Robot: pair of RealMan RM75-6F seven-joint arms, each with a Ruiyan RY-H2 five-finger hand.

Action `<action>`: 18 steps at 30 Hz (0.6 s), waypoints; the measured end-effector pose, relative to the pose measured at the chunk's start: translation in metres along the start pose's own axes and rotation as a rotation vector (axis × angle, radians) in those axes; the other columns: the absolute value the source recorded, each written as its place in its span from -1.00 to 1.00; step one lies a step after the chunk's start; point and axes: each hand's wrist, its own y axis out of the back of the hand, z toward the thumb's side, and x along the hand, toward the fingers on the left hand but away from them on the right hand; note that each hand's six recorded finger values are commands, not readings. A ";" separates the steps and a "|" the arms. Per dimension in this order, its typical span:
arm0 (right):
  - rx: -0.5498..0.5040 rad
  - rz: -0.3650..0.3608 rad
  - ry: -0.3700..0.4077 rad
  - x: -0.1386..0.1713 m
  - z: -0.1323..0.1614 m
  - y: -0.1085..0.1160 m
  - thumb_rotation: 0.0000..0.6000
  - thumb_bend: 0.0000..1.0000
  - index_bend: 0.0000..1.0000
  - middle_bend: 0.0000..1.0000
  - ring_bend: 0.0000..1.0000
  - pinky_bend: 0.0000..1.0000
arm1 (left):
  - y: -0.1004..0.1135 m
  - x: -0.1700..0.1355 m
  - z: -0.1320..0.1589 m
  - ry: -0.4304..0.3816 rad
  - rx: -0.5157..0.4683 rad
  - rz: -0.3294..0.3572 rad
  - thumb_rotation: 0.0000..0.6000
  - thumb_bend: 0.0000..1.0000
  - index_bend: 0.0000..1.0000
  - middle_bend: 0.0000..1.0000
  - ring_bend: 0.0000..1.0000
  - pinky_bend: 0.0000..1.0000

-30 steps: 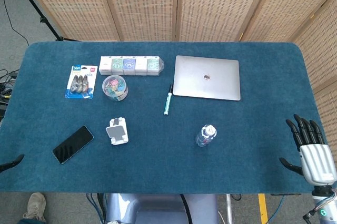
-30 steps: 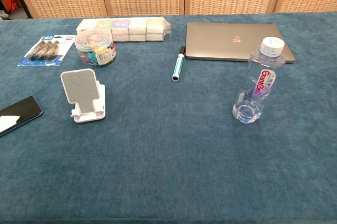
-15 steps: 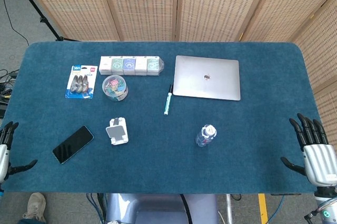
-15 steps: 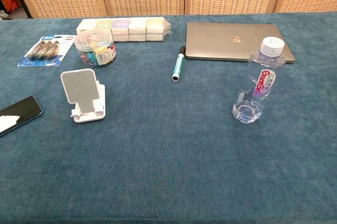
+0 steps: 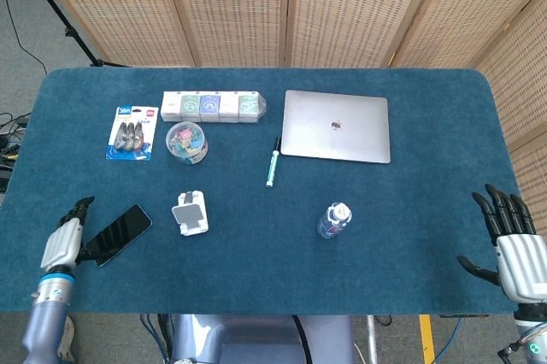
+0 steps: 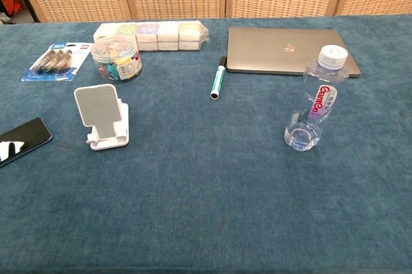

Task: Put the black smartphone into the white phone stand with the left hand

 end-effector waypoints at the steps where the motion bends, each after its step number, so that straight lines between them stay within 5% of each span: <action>1: -0.001 0.001 -0.002 0.000 -0.001 0.000 1.00 -1.00 -1.00 -1.00 -1.00 -1.00 | -0.007 0.003 0.003 0.000 -0.005 -0.004 1.00 -1.00 -1.00 -1.00 -1.00 -1.00; 18: -0.009 0.000 -0.015 -0.001 -0.004 0.001 1.00 -1.00 -1.00 -1.00 -1.00 -1.00 | -0.037 0.020 0.004 0.043 0.064 0.042 1.00 -1.00 -1.00 -1.00 -1.00 -1.00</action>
